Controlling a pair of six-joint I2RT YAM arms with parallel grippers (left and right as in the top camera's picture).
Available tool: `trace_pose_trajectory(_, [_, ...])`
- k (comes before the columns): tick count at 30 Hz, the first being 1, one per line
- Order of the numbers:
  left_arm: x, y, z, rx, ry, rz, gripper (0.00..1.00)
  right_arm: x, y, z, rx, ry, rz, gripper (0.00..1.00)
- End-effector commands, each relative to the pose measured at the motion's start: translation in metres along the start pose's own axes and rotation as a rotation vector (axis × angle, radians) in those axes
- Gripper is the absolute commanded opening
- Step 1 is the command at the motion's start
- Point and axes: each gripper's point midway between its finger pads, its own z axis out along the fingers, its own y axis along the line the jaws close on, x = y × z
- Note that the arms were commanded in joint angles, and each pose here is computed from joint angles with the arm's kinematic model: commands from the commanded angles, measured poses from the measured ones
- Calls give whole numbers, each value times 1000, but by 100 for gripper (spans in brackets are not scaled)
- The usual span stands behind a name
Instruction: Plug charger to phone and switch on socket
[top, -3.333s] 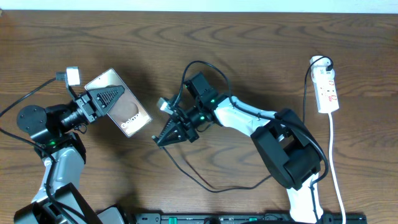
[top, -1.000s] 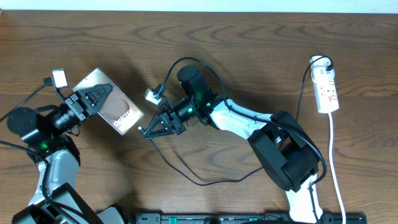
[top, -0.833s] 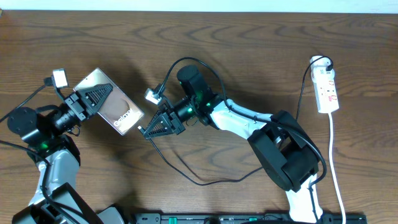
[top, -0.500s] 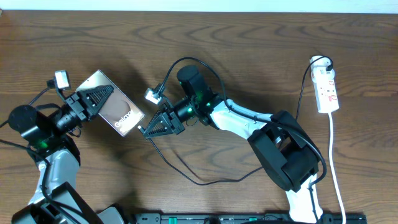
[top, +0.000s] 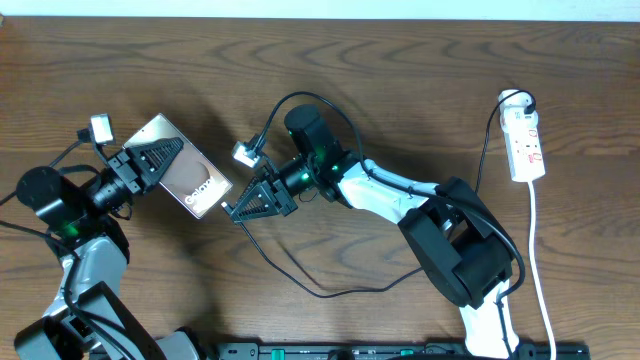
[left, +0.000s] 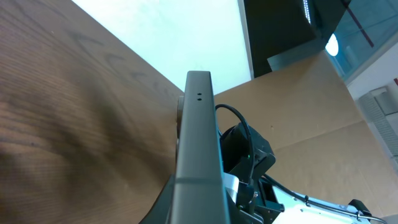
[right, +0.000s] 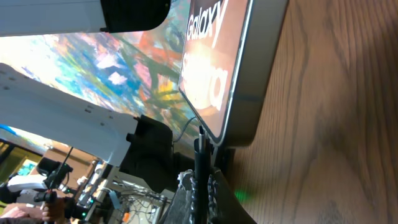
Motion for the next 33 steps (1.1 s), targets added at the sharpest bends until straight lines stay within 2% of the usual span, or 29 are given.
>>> trace_pose_trajectory(1, [-2, -3, -1, 5, 5, 28, 7, 3, 3, 6, -17, 14, 5, 1])
trace_pose_trajectory(33, [6, -1, 0, 25, 47, 19, 7, 3, 1, 10, -1, 12, 3, 2])
